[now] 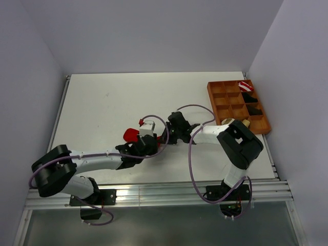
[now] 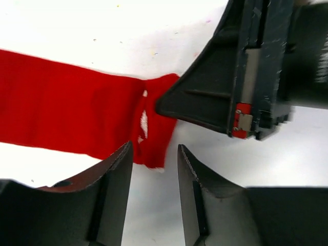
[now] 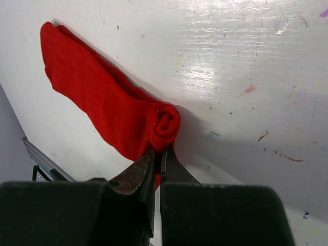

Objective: Roll the socks
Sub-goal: Roll the sock at the center of the board.

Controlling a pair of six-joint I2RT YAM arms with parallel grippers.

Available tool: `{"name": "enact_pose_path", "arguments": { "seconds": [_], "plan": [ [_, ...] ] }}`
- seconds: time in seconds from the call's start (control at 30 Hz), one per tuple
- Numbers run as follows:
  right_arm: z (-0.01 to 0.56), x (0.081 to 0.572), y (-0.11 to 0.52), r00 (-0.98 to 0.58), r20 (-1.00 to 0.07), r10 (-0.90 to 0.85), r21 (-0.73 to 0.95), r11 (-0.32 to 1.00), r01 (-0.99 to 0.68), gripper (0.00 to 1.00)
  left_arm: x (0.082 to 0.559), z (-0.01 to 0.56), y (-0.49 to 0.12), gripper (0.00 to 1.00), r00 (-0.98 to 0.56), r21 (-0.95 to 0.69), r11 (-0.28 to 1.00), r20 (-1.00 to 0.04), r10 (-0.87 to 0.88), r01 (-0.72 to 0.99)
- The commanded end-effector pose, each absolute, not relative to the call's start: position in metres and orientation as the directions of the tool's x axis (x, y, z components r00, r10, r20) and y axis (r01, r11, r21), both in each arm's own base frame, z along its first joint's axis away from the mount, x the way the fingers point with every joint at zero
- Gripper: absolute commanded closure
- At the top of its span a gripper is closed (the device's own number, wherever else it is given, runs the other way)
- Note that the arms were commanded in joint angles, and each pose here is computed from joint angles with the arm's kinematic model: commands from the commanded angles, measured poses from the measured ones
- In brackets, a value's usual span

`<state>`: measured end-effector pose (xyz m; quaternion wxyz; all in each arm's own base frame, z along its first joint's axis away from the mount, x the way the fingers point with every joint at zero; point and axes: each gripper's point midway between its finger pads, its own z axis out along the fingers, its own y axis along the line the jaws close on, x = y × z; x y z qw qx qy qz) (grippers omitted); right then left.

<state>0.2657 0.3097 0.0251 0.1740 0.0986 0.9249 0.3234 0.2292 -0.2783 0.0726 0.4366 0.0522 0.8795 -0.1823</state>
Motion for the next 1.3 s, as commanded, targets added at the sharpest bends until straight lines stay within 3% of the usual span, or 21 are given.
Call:
{"name": "enact_pose_path", "arguments": {
  "seconds": [0.0, 0.23, 0.63, 0.73, 0.9, 1.03, 1.27],
  "plan": [
    [0.026, 0.266, 0.309, -0.922, -0.269, 0.278, 0.604, 0.795, 0.064, 1.0, 0.24, 0.076, -0.278, 0.55, -0.537, -0.118, 0.966, -0.843, 0.024, 0.229],
    [0.024, 0.264, 0.31, -0.928, -0.26, 0.266, 0.604, 0.795, 0.059, 1.0, 0.233, 0.052, -0.293, 0.53, -0.493, 0.104, 0.969, -0.846, 0.204, 0.224],
    [0.02, 0.26, 0.316, -0.94, -0.233, 0.248, 0.621, 0.782, 0.053, 1.0, 0.235, 0.029, -0.284, 0.59, -0.49, 0.258, 0.953, -0.817, 0.303, 0.159],
    [0.019, 0.259, 0.318, -0.943, -0.226, 0.245, 0.625, 0.779, 0.053, 1.0, 0.233, 0.021, -0.282, 0.67, -0.509, 0.261, 0.954, -0.807, 0.299, 0.147],
    [0.02, 0.258, 0.319, -0.943, -0.222, 0.247, 0.64, 0.767, 0.05, 1.0, 0.229, 0.014, -0.279, 0.98, -0.53, 0.253, 0.957, -0.797, 0.288, 0.14],
    [0.027, 0.261, 0.321, -0.934, -0.238, 0.266, 0.667, 0.744, 0.042, 1.0, 0.227, 0.014, -0.28, 1.0, -0.545, 0.214, 0.966, -0.798, 0.258, 0.144],
    [0.054, 0.269, 0.317, -0.895, -0.291, 0.338, 0.745, 0.667, 0.009, 0.76, 0.225, 0.013, -0.279, 1.0, -0.642, -0.021, 0.983, -0.76, 0.103, 0.183]
  ]
}}
